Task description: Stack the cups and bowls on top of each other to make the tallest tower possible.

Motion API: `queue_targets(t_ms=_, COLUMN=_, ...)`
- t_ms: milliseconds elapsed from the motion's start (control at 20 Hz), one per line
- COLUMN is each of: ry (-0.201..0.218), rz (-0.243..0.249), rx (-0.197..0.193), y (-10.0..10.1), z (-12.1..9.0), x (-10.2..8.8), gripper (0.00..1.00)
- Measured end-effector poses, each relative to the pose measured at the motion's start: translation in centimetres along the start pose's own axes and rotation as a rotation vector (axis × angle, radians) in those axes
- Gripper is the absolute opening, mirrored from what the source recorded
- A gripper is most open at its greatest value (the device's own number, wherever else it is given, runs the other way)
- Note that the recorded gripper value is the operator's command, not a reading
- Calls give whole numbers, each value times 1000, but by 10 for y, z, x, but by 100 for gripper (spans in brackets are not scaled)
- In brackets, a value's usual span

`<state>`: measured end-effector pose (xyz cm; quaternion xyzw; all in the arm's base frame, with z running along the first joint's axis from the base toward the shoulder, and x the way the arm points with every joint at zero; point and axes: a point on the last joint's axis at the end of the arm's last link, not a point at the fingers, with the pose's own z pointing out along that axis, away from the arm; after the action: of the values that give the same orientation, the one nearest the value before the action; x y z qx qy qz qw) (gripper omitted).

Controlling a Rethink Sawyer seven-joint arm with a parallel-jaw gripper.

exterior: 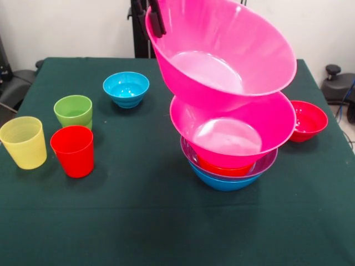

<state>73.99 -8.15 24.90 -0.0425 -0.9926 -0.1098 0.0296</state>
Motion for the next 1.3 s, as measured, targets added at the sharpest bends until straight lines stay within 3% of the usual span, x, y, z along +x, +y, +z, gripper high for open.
queue_targets(t_ms=800, ry=23, rz=-64, rx=10, y=24, z=11, x=14, gripper=0)
queue_targets(t_ms=1300, ry=-14, rz=-98, rx=2, y=37, z=23, x=23, gripper=0)
